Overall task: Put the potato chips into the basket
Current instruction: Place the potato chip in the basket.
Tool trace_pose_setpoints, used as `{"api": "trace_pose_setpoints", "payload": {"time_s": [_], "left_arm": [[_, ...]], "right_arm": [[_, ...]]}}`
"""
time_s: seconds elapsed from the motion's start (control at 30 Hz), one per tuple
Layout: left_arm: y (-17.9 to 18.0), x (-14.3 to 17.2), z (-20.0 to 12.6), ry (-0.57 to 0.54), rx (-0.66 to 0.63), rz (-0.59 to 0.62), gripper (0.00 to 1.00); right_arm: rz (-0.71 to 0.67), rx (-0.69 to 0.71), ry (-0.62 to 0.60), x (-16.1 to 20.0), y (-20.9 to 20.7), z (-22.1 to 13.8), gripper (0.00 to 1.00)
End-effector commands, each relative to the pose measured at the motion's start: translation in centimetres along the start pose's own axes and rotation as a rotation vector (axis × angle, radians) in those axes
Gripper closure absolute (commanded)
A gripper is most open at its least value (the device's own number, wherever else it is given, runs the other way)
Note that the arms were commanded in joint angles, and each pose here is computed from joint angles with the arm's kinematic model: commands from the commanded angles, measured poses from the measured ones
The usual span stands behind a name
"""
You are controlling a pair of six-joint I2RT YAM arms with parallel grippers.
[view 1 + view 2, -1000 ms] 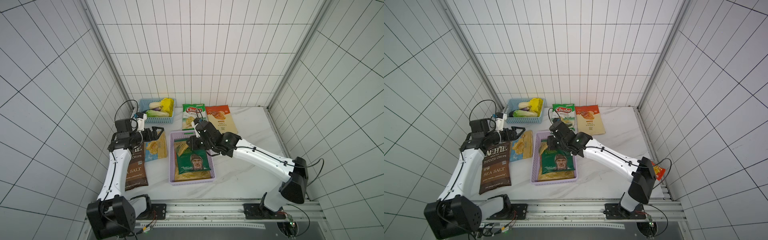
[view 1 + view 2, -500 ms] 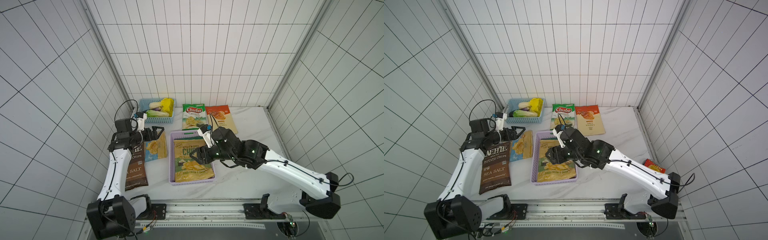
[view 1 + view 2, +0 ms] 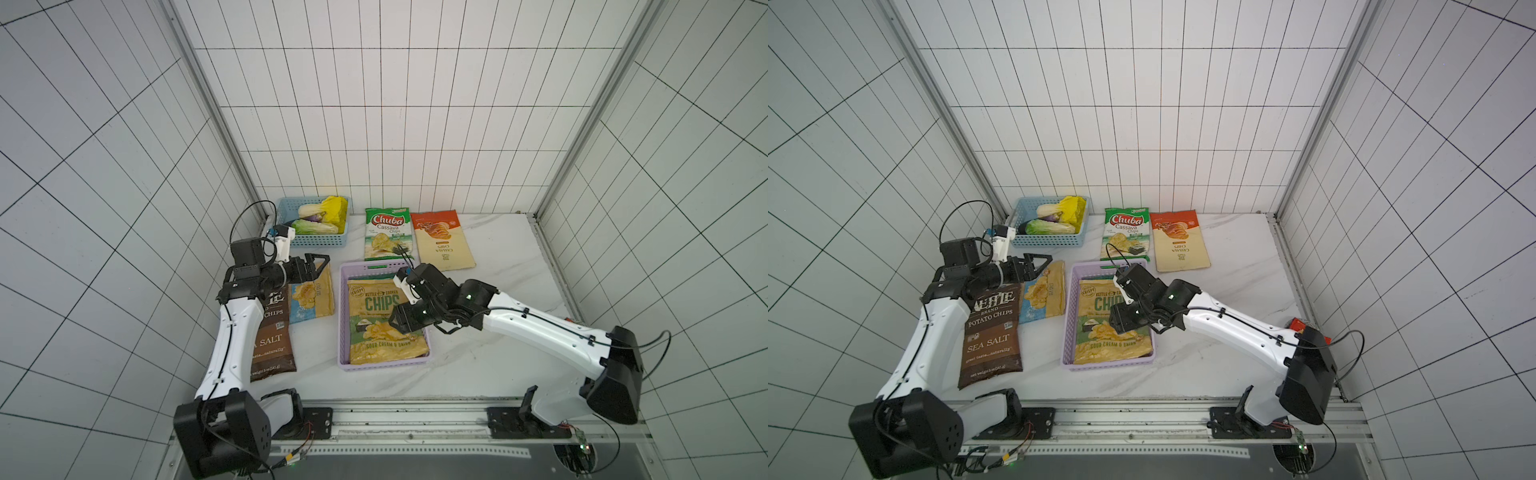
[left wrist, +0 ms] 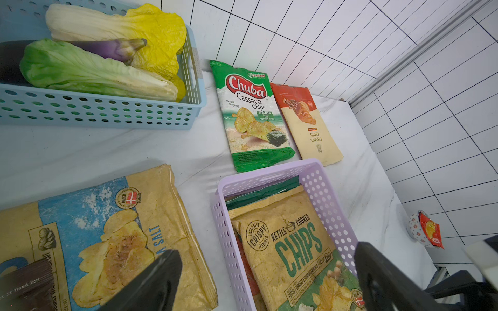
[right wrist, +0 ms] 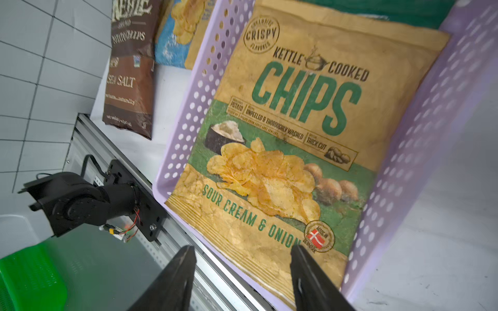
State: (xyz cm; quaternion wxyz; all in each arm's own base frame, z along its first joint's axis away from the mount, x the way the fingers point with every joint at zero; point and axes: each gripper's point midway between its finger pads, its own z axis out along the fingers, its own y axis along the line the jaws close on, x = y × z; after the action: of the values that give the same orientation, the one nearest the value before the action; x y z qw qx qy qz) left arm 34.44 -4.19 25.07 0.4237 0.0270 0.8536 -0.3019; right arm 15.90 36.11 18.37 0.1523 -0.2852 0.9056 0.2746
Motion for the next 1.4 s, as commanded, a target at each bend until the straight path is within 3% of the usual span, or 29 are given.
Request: {"api": "trace_pose_setpoints", "payload": {"time_s": [0.0,0.13,0.23,0.87,1.17,1.37], "left_arm": [[-0.1,0.1,0.3,0.001,0.017,0.017,0.02],[-0.3,0.0,0.2,-0.001,0.026,0.017,0.02],[-0.4,0.0,0.2,-0.002,0.026,0.02,0.02],[-0.3,0.0,0.2,-0.004,0.018,0.021,0.02],[-0.3,0.0,0.3,-0.002,0.019,0.018,0.02],[-0.3,0.0,0.3,-0.002,0.016,0.021,0.02]], "right_arm": [[-0.087,-0.11,0.085,1.5,2.3,2.2,0.41],[-0.163,-0.186,0.241,4.9,4.7,4.4,0.44],[-0.19,-0.178,0.293,6.2,5.1,5.2,0.47],[-0.157,-0.038,0.294,4.9,1.1,10.4,0.48],[-0.191,-0.09,0.197,2.8,2.6,6.6,0.47],[-0.085,-0.058,0.024,-1.4,-0.2,1.6,0.45]]}}
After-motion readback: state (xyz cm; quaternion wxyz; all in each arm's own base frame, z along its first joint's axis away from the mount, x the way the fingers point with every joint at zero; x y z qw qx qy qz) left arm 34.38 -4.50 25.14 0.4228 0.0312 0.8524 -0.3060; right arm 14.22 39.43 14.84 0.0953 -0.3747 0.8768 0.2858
